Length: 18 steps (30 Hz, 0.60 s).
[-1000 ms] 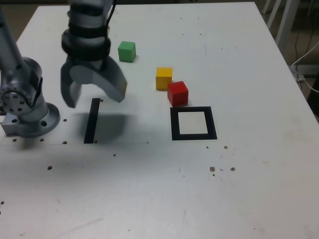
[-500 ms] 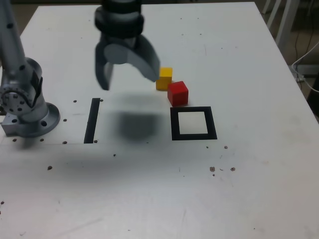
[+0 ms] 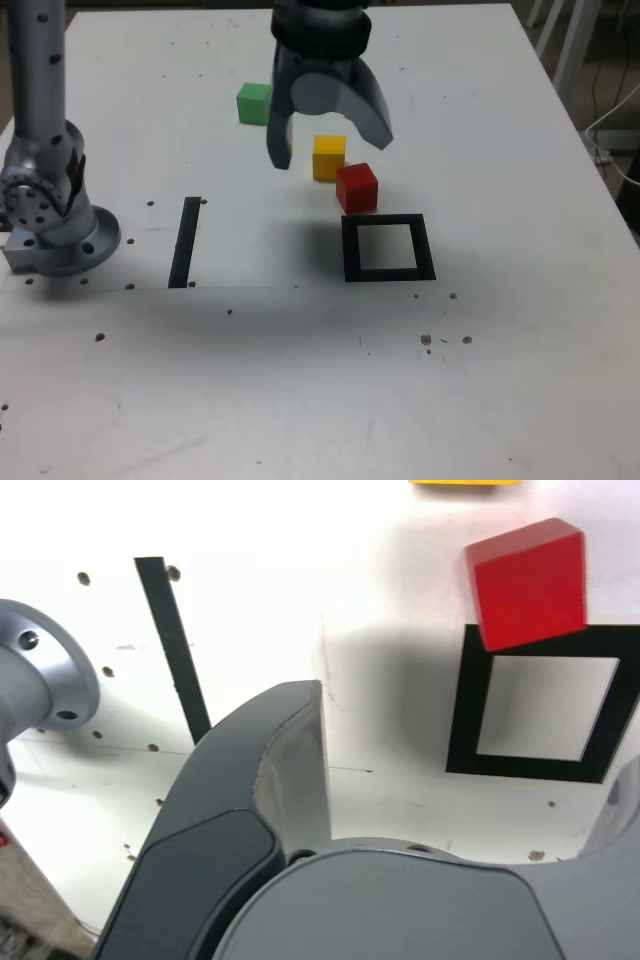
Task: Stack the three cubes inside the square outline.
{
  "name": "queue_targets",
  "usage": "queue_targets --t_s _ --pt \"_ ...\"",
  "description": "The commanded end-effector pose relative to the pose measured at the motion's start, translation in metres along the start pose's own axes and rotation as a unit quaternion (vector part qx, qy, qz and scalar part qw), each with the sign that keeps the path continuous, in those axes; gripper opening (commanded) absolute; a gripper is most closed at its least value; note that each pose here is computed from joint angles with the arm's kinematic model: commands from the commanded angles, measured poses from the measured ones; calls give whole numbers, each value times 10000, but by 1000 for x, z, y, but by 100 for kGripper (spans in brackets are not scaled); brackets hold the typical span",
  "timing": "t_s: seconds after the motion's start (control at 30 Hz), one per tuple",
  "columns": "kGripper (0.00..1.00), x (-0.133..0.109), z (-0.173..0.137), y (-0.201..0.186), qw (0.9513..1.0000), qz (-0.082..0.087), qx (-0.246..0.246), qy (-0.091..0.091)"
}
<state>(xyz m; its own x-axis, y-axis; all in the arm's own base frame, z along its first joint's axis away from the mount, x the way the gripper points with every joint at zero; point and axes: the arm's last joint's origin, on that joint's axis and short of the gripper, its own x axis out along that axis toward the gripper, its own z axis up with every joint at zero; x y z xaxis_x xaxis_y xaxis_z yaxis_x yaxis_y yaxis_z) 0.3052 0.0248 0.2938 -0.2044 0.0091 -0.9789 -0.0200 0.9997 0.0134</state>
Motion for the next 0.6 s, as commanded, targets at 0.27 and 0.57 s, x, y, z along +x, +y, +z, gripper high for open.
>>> queue_targets --t_s 0.27,0.57 --pt "100 18 35 9 9995 -49 -195 234" --pt "100 32 48 20 9987 -133 -297 404"
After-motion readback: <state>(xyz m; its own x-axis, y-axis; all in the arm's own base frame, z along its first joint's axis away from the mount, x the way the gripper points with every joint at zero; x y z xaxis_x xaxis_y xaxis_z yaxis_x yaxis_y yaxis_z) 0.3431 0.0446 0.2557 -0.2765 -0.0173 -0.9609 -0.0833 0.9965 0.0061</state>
